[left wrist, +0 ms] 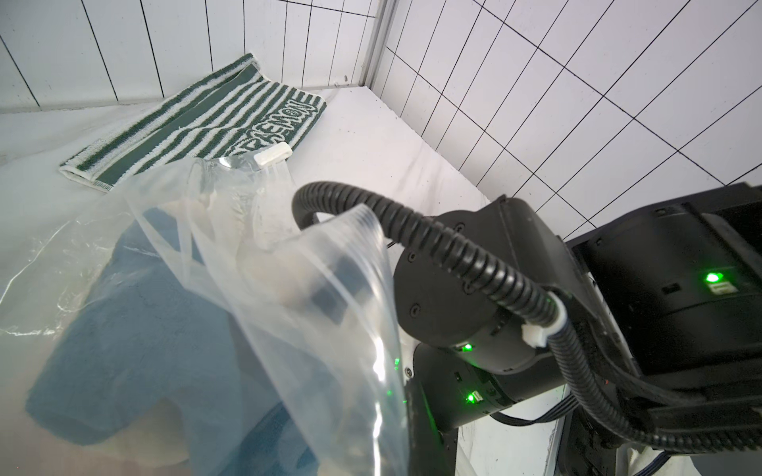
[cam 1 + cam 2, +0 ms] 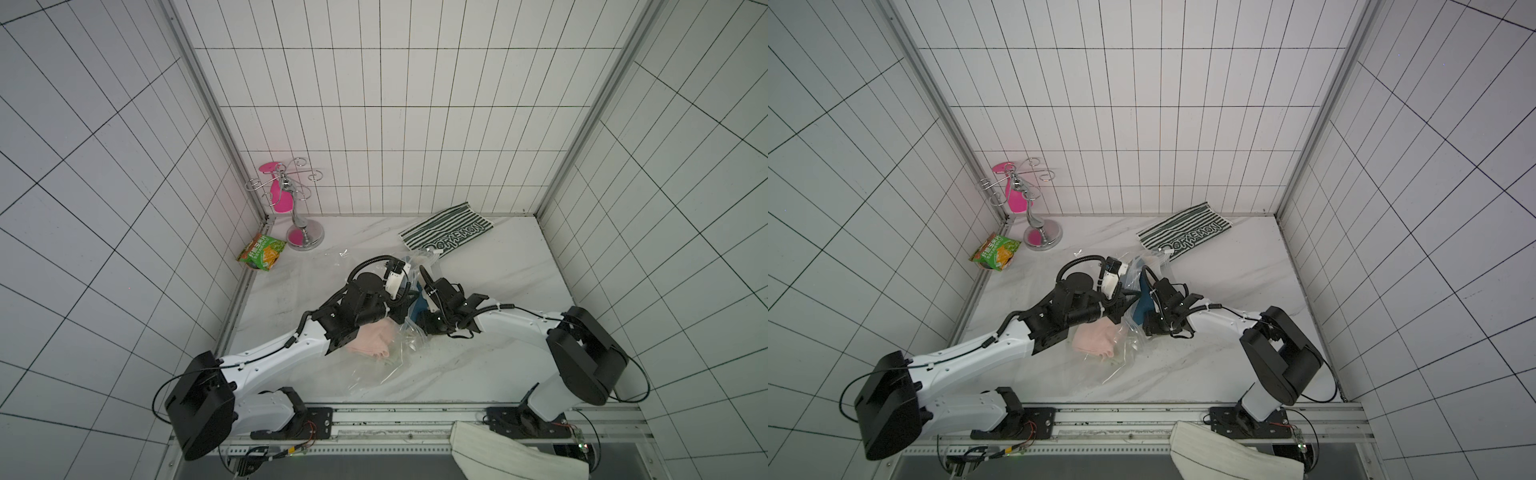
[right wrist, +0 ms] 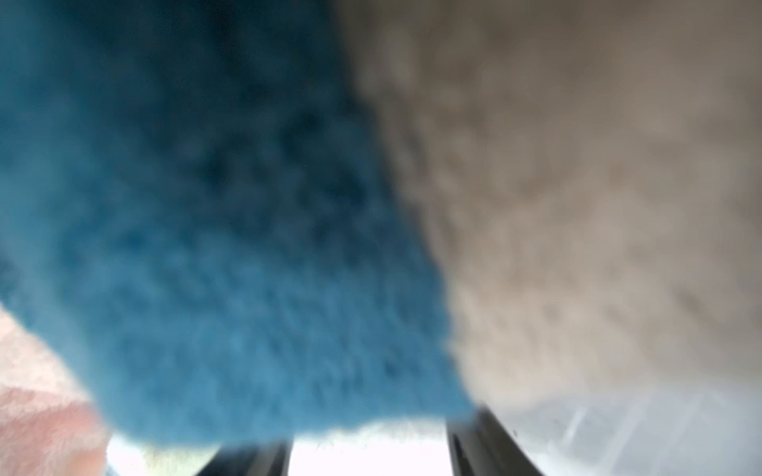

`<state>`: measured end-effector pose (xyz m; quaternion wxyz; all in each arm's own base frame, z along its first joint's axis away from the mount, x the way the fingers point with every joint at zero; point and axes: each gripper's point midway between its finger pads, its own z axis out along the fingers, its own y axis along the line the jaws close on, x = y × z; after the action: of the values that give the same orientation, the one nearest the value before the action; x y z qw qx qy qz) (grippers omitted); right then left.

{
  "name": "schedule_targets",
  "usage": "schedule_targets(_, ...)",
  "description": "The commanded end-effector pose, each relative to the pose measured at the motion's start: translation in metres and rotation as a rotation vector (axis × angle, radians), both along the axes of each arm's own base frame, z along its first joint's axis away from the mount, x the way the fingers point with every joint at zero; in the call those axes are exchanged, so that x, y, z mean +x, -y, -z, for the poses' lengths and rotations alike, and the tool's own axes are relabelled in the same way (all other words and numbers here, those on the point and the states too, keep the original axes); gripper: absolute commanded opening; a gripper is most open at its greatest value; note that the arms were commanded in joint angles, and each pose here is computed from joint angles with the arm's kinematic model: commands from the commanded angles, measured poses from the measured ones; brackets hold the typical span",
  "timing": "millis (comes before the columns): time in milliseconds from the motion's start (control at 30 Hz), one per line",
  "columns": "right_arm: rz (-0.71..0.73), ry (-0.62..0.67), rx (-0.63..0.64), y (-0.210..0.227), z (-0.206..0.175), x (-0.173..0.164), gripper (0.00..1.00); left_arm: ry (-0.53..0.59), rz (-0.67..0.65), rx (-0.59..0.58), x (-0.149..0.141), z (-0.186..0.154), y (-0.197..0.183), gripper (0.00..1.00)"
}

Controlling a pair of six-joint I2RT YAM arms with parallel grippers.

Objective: Place the folded towel into the vacuum bag
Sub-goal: Place the towel in the vacuum bag.

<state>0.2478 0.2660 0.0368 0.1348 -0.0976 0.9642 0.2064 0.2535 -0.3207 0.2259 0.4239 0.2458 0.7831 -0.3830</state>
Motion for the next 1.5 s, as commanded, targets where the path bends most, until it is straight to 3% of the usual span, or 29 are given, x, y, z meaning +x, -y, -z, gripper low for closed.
schedule_targets(0,-0.012,-0.061,0.017,-0.016,0.015,-0.008,0.54,0.021,0.011,-0.026,-0.002,-0.010,-0.001,0.00)
schedule_targets(67,-0.006,-0.104,0.023,-0.018,0.025,-0.015,0.45,0.020,0.010,-0.021,-0.002,-0.009,-0.002,0.00)
schedule_targets(167,-0.001,-0.125,0.065,-0.022,0.020,-0.021,0.21,0.018,0.008,-0.017,-0.002,-0.007,-0.003,0.00)
schedule_targets(233,-0.030,-0.117,0.151,-0.033,-0.007,-0.022,0.07,0.021,0.010,-0.016,-0.002,-0.008,-0.003,0.00)
schedule_targets(300,-0.073,-0.109,0.269,-0.048,-0.046,-0.026,0.01,0.023,0.011,-0.016,-0.003,-0.009,-0.003,0.00)
schedule_targets(433,-0.144,-0.131,0.549,-0.077,-0.138,-0.038,0.00,0.029,0.010,-0.024,-0.003,-0.013,-0.003,0.00)
schedule_targets(533,-0.170,-0.185,0.696,-0.093,-0.173,-0.043,0.00,0.031,0.009,-0.031,-0.003,-0.015,-0.003,0.00)
schedule_targets(800,-0.202,-0.389,0.975,-0.139,-0.166,-0.048,0.00,0.085,-0.019,-0.082,-0.004,-0.041,-0.011,0.00)
schedule_targets(933,-0.217,-0.431,1.030,-0.150,-0.163,-0.053,0.00,0.102,-0.016,-0.100,-0.008,-0.049,-0.016,0.00)
schedule_targets(1000,-0.234,-0.445,0.999,-0.154,-0.148,-0.060,0.04,0.100,-0.006,-0.118,-0.012,-0.051,-0.016,0.00)
schedule_targets(1067,-0.182,-0.480,0.898,-0.152,-0.108,-0.063,0.09,0.103,-0.001,-0.146,-0.015,-0.051,-0.017,0.00)
schedule_targets(1233,-0.114,-0.509,0.748,-0.138,-0.039,-0.066,0.38,0.083,0.005,-0.150,-0.019,-0.036,-0.020,0.00)
schedule_targets(1333,-0.122,-0.517,0.789,-0.140,-0.042,-0.064,0.58,0.070,0.023,-0.124,-0.022,-0.027,-0.019,0.00)
schedule_targets(1467,-0.128,-0.485,0.840,-0.124,-0.071,-0.056,0.66,0.067,0.008,-0.125,-0.023,-0.029,-0.023,0.00)
